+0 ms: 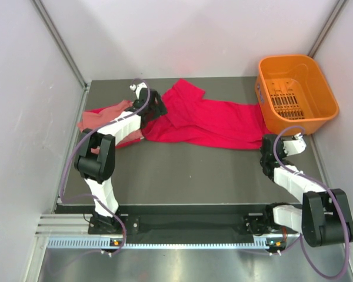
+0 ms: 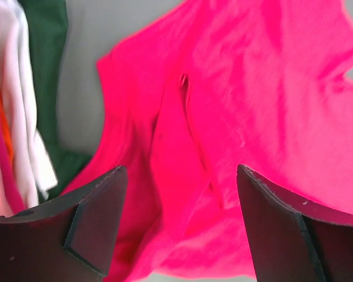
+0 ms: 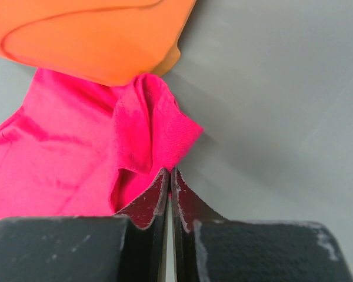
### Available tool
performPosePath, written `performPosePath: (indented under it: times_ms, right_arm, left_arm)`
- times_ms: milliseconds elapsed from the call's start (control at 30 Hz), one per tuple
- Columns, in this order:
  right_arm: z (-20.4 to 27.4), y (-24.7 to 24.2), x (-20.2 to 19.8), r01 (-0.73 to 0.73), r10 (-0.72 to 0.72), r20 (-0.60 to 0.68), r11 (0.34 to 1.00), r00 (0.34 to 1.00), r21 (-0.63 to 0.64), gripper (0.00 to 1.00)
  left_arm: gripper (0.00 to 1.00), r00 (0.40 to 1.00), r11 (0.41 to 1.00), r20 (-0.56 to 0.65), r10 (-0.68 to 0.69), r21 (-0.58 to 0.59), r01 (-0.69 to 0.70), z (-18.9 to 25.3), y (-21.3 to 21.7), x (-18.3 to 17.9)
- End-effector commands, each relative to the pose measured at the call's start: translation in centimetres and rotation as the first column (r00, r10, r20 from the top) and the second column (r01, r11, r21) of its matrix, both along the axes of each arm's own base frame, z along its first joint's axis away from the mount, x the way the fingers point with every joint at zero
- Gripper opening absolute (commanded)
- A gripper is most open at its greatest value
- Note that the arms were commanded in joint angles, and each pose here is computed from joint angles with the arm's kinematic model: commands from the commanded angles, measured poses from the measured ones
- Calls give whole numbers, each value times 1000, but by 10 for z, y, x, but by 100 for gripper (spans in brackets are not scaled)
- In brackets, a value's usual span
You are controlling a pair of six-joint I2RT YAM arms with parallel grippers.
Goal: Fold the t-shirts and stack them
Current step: Fold the tshirt
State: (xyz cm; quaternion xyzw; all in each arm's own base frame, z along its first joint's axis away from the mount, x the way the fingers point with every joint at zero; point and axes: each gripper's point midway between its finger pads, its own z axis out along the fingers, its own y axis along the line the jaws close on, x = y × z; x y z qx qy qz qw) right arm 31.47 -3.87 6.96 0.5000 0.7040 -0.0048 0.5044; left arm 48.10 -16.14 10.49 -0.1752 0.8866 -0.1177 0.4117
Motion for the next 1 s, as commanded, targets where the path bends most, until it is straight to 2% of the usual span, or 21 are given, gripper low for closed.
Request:
performPosePath:
  times_ms: [0,133,233,267,333,567,667,967]
  right_arm:
    - [10,-4,8,13,-13,36,1000,999,-10,0]
    - [6,-1,11,-4,4,23,1000,1000,-4,0]
    - [6,0,12,-10,10,20,1000,1000,-2,0]
    - [6,0,12,-10,10,20,1000,1000,-3,0]
    - [7,0,12,-12,12,23,1000,1000,-2,0]
    - [7,1,13,-16,16,24,1000,1000,0,0]
    - [7,2,13,-20,20,24,1000,1000,2,0]
    - [6,3,13,-22,22,19,1000,1000,5,0]
  left_arm:
    - [79,993,997,88,78,-29,-75,22,11,26]
    - [74,993,995,63,103,3,-104,8,17,35]
    - [49,994,991,8,109,80,-109,-10,24,36]
    - [34,992,987,-6,128,103,-127,-15,29,36]
    - [28,989,981,-21,150,132,-146,-21,38,33]
    - [27,981,972,-90,169,177,-152,-48,50,24]
    - [20,979,973,-123,161,183,-137,-60,55,19]
    - [19,958,962,-171,230,190,-197,-75,100,-10]
